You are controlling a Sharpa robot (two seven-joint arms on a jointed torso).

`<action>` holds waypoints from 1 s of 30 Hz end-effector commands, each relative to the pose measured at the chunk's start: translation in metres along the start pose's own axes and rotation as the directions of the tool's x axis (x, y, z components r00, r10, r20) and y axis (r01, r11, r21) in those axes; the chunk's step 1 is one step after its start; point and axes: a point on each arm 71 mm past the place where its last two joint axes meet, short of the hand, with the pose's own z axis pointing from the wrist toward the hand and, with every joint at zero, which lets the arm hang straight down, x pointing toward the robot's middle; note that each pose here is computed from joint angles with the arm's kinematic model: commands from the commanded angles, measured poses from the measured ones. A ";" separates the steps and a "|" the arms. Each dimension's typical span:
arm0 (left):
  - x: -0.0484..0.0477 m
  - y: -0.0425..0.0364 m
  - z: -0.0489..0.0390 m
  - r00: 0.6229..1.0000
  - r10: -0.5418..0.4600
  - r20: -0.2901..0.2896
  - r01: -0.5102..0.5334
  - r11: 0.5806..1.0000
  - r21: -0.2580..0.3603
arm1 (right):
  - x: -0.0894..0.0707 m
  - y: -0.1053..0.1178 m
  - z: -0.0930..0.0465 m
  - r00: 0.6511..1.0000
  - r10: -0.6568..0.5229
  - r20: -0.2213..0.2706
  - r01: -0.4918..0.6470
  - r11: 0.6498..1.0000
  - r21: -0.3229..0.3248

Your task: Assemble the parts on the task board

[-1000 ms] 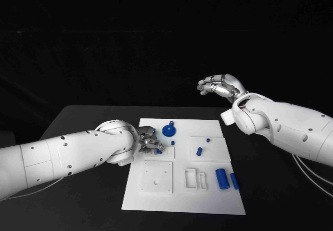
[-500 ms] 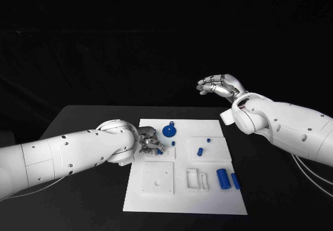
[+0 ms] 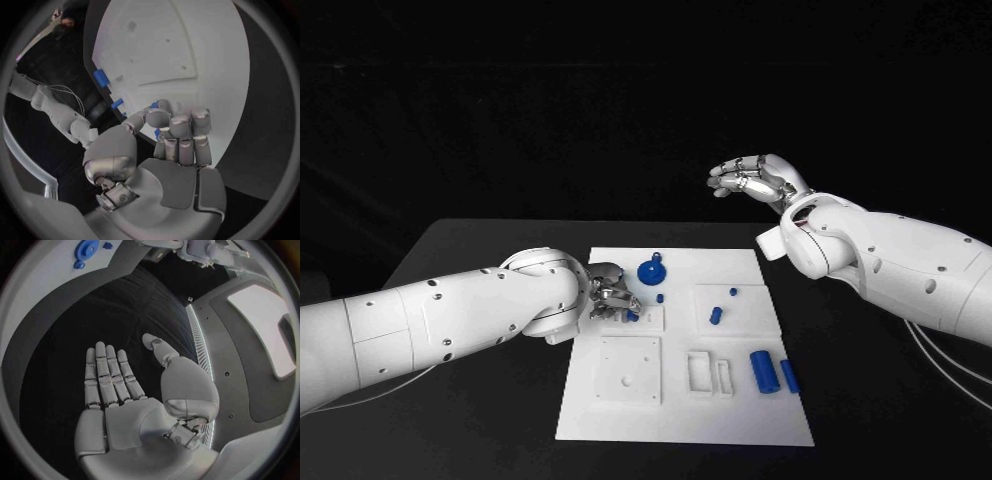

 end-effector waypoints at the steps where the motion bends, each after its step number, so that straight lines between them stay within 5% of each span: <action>1: 0.0171 -0.0014 0.0023 0.996 0.015 -0.089 -0.015 1.000 -0.003 | 0.002 0.000 0.000 1.000 0.005 -0.014 -0.005 1.000 -0.005; 30: 0.0131 0.0019 0.0027 0.998 0.008 -0.064 -0.009 1.000 -0.013 | 0.004 -0.004 -0.001 1.000 0.008 -0.018 -0.008 1.000 0.002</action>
